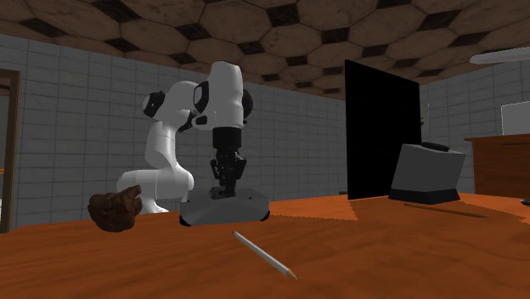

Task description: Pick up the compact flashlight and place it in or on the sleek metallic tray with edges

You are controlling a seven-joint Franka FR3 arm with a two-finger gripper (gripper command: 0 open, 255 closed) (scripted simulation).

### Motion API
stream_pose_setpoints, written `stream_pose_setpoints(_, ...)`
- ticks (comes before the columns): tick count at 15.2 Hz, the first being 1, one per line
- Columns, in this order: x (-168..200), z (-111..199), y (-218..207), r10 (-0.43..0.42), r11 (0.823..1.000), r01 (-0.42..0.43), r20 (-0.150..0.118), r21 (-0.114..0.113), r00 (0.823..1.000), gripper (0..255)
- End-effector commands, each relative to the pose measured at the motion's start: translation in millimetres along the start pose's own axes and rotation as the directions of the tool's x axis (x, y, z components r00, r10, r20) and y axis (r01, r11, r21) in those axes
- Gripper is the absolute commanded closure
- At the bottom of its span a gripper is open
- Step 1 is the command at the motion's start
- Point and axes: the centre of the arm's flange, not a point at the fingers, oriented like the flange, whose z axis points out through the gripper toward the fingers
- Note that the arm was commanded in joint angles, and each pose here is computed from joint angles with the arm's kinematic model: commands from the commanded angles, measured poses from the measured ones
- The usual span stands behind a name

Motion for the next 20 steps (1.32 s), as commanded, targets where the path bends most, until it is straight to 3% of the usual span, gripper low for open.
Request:
stream_pose_setpoints(1, 0, 0, 0, 0.0, 1.0, 0.0, 0.0, 0.0, 1.0, 255)
stream_pose_setpoints(3, 0, 0, 0, 0.0, 1.0, 0.0, 0.0, 0.0, 1.0, 255)
stream_pose_setpoints(4, 0, 0, 0, 0.0, 1.0, 0.0, 0.0, 0.0, 1.0, 0)
stream_pose_setpoints(9, 0, 0, 0, 0.0, 1.0, 0.0, 0.0, 0.0, 1.0, 0)
stream_pose_setpoints(13, 0, -50, 0, 0.0, 1.0, 0.0, 0.0, 0.0, 1.0, 0)
stream_pose_setpoints(20, 0, -50, 0, 0.0, 1.0, 0.0, 0.0, 0.0, 1.0, 0)
